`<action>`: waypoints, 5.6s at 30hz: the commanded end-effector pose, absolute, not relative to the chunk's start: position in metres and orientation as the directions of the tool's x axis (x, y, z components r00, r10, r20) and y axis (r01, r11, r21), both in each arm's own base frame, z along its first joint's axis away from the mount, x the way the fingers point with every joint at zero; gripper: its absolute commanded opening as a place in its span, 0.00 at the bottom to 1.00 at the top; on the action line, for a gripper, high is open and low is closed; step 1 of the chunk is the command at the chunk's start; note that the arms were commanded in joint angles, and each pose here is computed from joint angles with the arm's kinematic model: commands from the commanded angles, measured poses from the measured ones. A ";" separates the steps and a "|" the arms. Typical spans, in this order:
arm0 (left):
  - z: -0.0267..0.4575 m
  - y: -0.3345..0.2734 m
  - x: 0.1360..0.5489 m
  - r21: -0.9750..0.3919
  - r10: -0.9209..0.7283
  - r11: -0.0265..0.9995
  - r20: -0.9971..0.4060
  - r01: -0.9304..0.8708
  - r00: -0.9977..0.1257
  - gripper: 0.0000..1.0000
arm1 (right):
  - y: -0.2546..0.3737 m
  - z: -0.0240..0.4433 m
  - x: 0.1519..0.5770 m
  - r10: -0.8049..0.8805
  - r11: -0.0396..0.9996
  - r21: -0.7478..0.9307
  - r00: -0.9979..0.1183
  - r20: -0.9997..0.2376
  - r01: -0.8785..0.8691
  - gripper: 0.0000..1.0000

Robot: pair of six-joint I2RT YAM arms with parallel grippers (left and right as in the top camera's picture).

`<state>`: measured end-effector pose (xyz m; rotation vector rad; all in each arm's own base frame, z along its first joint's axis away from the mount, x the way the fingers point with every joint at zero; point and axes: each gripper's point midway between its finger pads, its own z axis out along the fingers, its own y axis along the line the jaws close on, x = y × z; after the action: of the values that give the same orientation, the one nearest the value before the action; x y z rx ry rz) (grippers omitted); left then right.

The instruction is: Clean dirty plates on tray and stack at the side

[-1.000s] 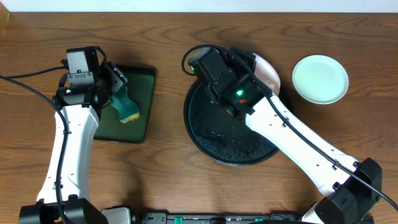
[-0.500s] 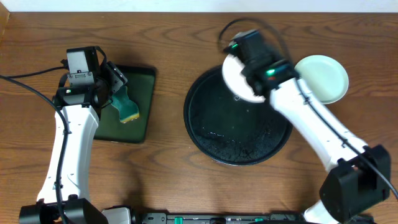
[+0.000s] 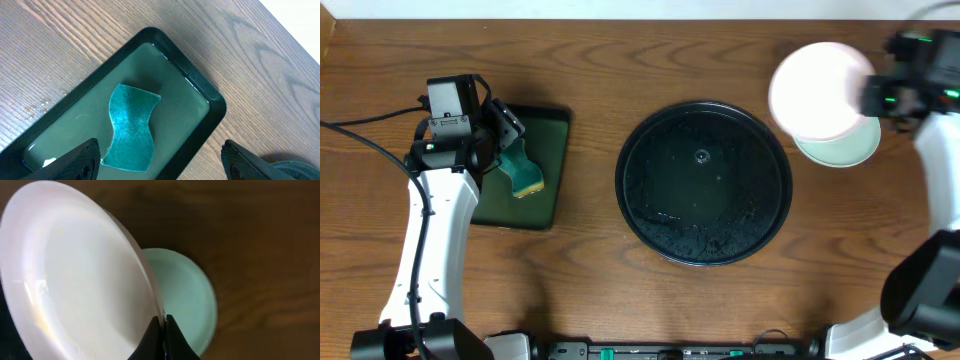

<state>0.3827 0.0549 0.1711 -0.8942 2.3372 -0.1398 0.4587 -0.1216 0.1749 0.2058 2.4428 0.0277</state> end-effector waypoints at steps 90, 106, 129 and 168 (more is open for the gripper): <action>0.175 0.057 0.386 -0.308 -0.633 0.764 -0.526 -0.567 -0.568 0.78 | 0.066 0.145 0.317 -0.008 0.965 0.184 -0.724 -0.690 -0.186 0.99; 0.175 0.057 0.386 -0.308 -0.633 0.764 -0.526 -0.567 -0.568 0.78 | 0.056 0.150 0.268 0.049 0.962 0.090 -0.161 -0.986 -0.256 0.99; 0.175 0.057 0.386 -0.308 -0.633 0.764 -0.526 -0.567 -0.568 0.79 | 0.015 0.159 0.245 -0.021 0.995 -0.015 -0.063 -0.998 -0.101 0.99; 0.175 0.057 0.386 -0.308 -0.633 0.764 -0.526 -0.567 -0.568 0.79 | 0.009 0.159 0.246 -0.039 0.997 -0.034 -0.062 -0.997 -0.074 0.99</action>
<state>0.3827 0.0544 0.1709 -0.8933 2.3389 -0.1438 0.2461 0.0110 0.1582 -0.0860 1.6386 0.0452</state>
